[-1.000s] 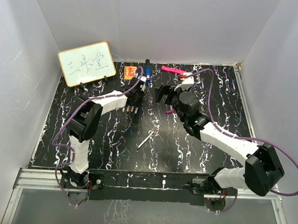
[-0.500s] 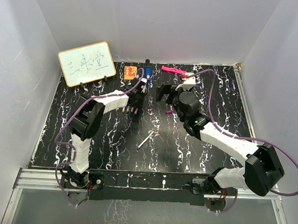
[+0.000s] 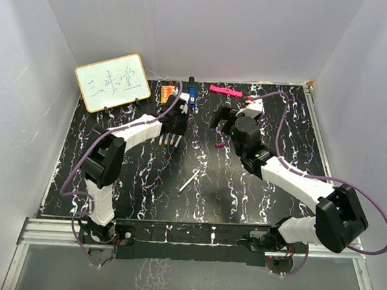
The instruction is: Insert the pens into the pen caps
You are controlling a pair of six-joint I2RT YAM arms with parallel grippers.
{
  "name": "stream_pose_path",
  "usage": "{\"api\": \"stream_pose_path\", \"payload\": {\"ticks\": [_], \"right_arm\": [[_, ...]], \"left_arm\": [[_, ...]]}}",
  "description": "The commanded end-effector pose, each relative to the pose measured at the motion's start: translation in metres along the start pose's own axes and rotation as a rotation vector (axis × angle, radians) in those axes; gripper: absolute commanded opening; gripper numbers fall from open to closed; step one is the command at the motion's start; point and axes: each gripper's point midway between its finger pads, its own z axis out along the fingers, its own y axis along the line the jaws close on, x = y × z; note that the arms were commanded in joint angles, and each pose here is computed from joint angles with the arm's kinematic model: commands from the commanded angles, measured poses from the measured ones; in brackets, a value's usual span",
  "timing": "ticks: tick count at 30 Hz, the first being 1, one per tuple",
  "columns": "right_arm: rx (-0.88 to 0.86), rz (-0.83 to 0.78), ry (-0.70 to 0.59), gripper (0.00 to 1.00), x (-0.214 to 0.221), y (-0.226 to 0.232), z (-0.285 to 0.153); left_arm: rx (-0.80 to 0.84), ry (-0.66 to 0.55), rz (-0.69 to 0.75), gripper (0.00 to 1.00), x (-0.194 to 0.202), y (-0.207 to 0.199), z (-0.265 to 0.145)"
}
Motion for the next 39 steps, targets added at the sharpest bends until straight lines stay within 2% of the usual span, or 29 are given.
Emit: {"api": "stream_pose_path", "payload": {"ticks": [1, 3, 6, 10, 16, 26, 39], "right_arm": [[0.021, 0.128, 0.042, 0.98, 0.001, -0.02, 0.014], [0.023, 0.17, 0.074, 0.98, 0.006, -0.032, 0.019], [0.07, 0.168, 0.097, 0.88, 0.014, -0.045, 0.023], [0.184, 0.14, 0.181, 0.74, 0.037, -0.064, 0.032], [0.22, 0.144, 0.245, 0.63, 0.058, -0.071, 0.035], [0.233, 0.153, 0.254, 0.64, 0.062, -0.075, 0.033], [0.236, 0.159, 0.26, 0.67, 0.064, -0.075, 0.032]], "left_arm": [[0.072, -0.123, -0.012, 0.32, -0.037, -0.008, -0.057], [0.105, -0.126, -0.008, 0.32, -0.032, -0.012, -0.068], [0.14, -0.104, 0.017, 0.32, -0.018, -0.018, -0.082], [0.176, -0.014, 0.099, 0.31, 0.016, -0.033, -0.096], [0.226, 0.139, 0.241, 0.34, 0.072, -0.058, -0.114], [0.254, 0.27, 0.298, 0.48, 0.115, -0.079, -0.12], [0.168, 0.464, 0.361, 0.52, 0.157, -0.084, -0.111]]}}
